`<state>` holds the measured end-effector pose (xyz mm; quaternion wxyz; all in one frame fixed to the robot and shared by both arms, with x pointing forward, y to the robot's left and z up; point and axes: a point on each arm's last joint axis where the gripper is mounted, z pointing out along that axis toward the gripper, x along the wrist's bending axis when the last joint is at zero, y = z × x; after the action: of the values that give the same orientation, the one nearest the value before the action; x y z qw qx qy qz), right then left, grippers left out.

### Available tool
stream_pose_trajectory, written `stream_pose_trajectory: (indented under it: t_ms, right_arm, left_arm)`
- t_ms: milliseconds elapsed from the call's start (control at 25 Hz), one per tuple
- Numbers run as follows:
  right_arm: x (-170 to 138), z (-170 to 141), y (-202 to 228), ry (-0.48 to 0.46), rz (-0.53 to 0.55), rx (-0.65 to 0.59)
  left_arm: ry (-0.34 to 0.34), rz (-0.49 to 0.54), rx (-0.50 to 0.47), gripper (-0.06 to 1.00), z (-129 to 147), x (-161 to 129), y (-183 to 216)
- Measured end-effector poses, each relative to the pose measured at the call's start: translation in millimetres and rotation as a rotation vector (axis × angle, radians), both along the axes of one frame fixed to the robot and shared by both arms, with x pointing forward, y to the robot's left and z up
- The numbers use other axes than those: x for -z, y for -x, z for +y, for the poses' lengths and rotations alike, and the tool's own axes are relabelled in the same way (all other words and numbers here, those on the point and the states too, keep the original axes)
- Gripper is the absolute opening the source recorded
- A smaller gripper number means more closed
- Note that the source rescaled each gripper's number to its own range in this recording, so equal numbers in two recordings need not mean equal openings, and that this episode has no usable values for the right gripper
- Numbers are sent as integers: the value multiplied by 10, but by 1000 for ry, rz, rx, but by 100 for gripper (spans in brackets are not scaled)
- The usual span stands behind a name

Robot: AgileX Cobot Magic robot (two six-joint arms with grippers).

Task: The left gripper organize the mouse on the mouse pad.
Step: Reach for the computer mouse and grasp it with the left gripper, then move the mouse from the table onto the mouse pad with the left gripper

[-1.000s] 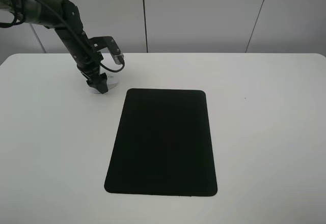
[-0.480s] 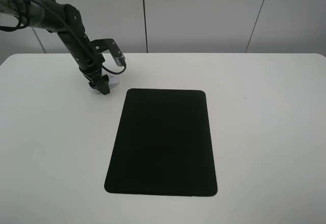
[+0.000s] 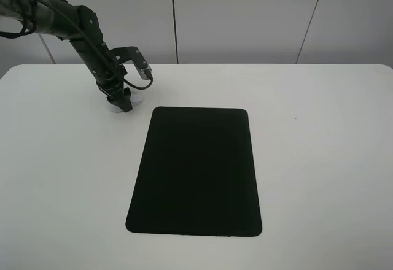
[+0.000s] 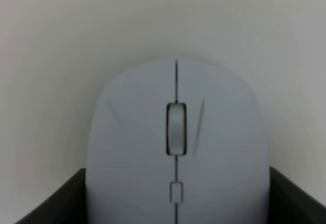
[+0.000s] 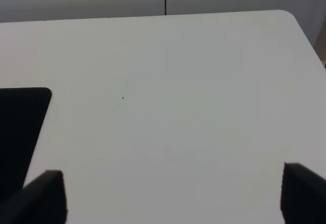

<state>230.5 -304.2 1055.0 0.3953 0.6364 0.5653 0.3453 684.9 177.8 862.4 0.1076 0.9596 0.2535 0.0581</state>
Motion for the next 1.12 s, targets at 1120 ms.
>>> stream_pose_trajectory:
  t_ms: [1120]
  right_arm:
    - [0,0,0,0,0,0]
  left_arm:
    - [81,47,-284,1,-286,-587,175]
